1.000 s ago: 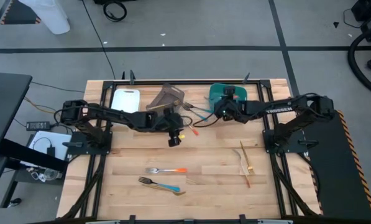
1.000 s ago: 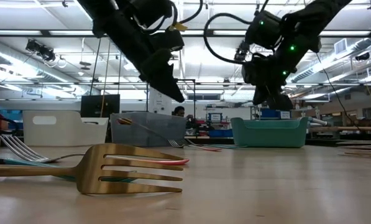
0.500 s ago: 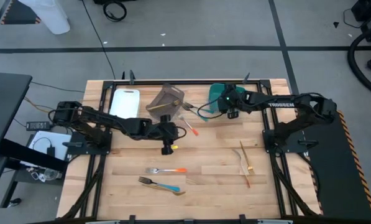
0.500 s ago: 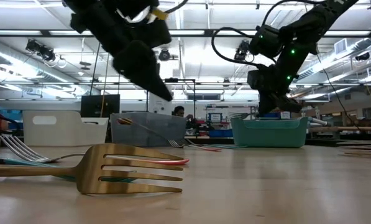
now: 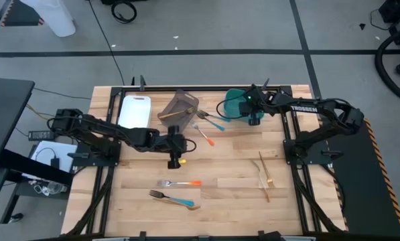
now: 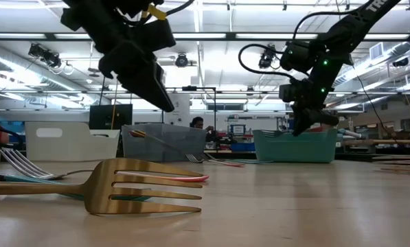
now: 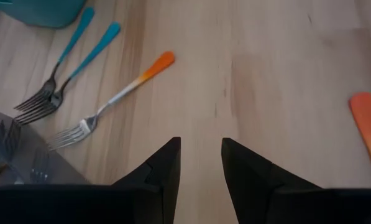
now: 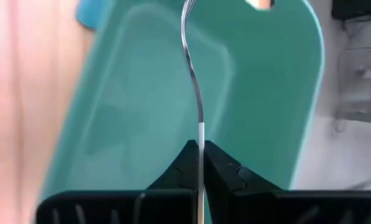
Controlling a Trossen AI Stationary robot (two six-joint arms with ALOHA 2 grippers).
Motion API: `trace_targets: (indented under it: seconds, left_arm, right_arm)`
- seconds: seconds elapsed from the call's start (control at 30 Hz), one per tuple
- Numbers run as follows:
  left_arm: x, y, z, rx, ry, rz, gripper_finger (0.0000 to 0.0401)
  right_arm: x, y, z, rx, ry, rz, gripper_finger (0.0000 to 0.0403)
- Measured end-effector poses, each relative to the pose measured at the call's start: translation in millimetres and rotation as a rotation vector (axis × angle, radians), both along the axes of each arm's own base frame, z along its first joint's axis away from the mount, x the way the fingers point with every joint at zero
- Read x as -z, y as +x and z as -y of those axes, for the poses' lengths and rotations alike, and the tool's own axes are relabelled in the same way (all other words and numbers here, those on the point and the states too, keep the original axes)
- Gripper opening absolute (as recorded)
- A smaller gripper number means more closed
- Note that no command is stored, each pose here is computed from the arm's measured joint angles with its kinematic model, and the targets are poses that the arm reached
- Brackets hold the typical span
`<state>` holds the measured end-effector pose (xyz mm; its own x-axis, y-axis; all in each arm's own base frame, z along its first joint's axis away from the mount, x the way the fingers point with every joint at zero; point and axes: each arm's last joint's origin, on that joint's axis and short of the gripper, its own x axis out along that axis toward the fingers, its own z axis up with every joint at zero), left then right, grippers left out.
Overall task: Sort silverware by color (type)
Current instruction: Put the center orange fork into the green bin, then put the top orange fork into the green bin
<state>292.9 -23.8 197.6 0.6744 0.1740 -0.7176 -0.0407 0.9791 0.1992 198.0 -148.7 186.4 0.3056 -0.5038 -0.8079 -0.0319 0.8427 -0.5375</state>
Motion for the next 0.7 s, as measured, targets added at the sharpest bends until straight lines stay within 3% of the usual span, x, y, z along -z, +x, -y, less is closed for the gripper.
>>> trace_targets:
  seconds: [0.43,0.7]
  left_arm:
    - [3.1,-3.2,-0.1,-0.08,-0.07,-0.027,0.0126]
    - [2.2,-1.3,-3.2,-0.078,-0.061,-0.012,0.0126]
  right_arm:
    - [2.9,0.5,3.3,0.081,0.054,0.066,0.0077]
    - [2.0,1.3,4.1,0.088,0.041,0.077,0.0088]
